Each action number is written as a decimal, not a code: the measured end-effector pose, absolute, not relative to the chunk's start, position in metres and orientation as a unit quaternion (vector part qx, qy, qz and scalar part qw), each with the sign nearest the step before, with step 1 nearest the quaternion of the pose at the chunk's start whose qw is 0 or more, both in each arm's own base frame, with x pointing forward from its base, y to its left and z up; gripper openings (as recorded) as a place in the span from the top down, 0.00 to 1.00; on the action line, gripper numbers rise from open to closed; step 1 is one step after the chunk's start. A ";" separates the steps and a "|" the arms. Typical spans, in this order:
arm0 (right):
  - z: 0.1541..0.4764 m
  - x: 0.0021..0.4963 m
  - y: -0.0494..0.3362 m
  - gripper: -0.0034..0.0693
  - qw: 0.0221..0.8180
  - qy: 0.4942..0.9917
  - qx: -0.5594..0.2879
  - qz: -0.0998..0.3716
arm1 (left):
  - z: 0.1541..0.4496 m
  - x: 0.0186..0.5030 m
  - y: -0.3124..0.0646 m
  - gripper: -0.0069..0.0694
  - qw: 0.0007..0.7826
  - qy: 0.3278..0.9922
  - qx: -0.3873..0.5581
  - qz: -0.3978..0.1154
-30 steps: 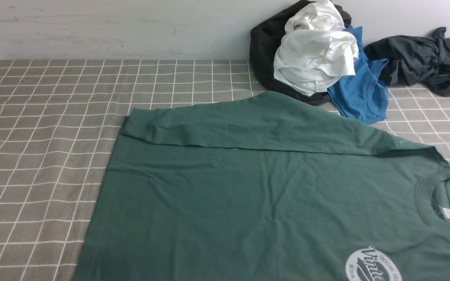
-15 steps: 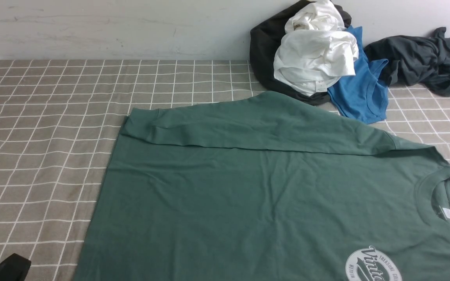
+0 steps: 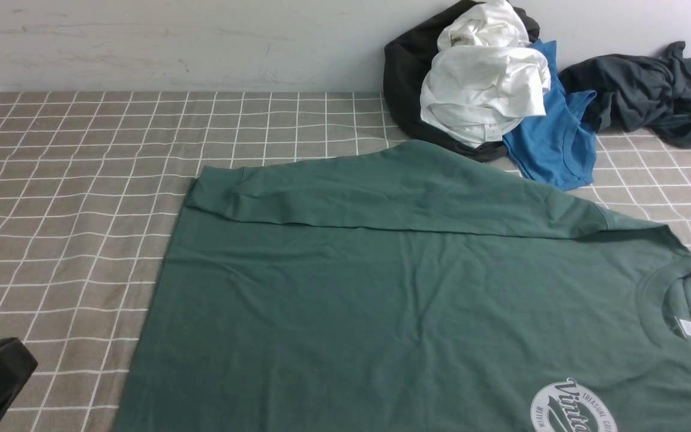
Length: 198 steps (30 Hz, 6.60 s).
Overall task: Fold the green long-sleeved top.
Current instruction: Use the left arm to clamp the cuff closest to it, then use the left arm to drag and place the cuff at the centered position on the left edge of the fabric, then use the left arm to clamp the cuff farthest from it, then use the left arm to drag and drop the cuff onto the cuff closest to the left arm, then use both arms simultaneously to clamp the lower edge of the clothing fabric
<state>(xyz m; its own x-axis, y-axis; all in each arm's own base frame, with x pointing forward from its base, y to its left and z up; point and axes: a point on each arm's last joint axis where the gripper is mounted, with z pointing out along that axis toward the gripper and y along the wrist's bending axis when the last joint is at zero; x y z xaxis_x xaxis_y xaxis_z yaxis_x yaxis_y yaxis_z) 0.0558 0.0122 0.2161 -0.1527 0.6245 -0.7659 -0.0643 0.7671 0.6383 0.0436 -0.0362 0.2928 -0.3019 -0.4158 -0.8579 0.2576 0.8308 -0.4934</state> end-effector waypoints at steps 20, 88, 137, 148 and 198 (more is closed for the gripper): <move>0.306 0.131 0.079 0.97 0.200 0.904 -0.343 0.159 | 0.264 0.142 -0.053 0.55 0.110 0.964 0.225 -0.084; 0.296 0.139 0.088 0.97 0.218 0.882 -0.408 0.090 | 0.235 0.360 -0.093 0.85 0.115 0.958 0.262 -0.036; 0.278 0.275 0.141 0.97 0.186 0.914 -0.360 0.011 | 0.152 0.521 -0.052 0.77 0.227 0.963 0.101 -0.109; 0.278 0.273 0.137 0.97 0.165 0.916 -0.364 -0.002 | 0.228 0.496 -0.056 0.88 0.211 0.960 0.115 -0.146; 0.191 0.119 0.163 0.30 0.108 0.781 -0.614 0.048 | 0.250 0.173 -0.100 0.44 0.046 0.904 0.422 -0.051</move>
